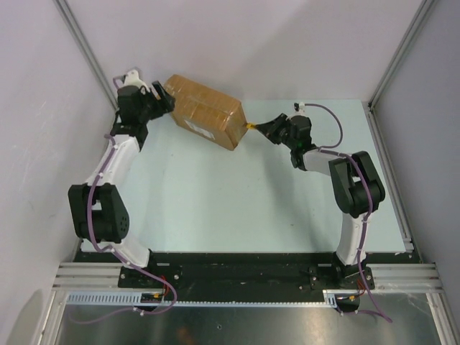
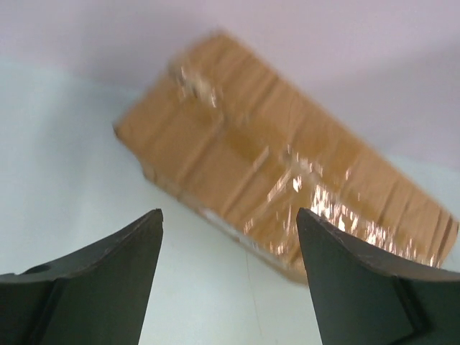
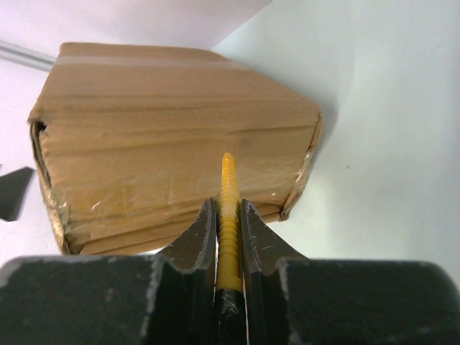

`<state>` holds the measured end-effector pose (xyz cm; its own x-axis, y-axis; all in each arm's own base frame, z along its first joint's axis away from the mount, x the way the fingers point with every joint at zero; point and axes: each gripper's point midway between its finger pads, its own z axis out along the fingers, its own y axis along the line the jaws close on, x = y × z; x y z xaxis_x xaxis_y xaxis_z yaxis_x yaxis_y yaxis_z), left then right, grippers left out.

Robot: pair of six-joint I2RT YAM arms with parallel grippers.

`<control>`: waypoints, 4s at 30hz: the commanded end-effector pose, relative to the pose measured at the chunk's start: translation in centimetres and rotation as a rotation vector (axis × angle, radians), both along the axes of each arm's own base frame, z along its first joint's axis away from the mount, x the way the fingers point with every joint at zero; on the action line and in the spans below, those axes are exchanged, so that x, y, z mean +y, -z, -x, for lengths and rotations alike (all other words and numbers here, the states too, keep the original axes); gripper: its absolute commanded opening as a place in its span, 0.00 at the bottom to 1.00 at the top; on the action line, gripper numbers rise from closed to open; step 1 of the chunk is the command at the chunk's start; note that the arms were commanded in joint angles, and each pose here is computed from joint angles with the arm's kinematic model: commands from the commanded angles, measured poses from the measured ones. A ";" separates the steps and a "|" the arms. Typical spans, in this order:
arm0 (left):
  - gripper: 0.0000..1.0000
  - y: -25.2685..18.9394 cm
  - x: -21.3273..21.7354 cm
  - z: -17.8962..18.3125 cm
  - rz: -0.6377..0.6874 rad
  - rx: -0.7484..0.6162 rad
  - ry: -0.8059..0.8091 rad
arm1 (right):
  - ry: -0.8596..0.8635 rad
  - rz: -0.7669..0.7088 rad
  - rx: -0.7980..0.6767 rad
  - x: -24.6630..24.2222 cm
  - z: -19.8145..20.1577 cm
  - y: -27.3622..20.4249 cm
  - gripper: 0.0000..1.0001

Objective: Unpack the express box
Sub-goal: Adjust the express box at the center of the board, then cut the express box at the center of the board.

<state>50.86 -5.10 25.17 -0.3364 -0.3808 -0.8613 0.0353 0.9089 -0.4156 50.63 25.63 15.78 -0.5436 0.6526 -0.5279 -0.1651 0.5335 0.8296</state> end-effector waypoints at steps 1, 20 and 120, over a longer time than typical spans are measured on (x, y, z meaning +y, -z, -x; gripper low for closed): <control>0.80 -5.8 3.9 -2.7 -0.089 -0.135 -0.180 | 0.020 0.000 -0.097 -0.8 -2.2 -2.4 0.00; 0.68 3.7 7.9 -16.3 0.149 -0.036 -0.224 | 0.032 0.189 -0.266 -1.6 3.6 -13.8 0.00; 0.32 12.7 -23.3 -5.9 -0.349 0.055 0.483 | -0.074 -0.309 -0.342 -8.7 -5.0 -10.4 0.00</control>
<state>58.62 -30.73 23.01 -0.2170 -0.0411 -0.9753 0.5166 0.8429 -0.1505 55.88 16.20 19.48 -0.4825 0.7576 -0.4396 -0.3043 0.3256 0.8952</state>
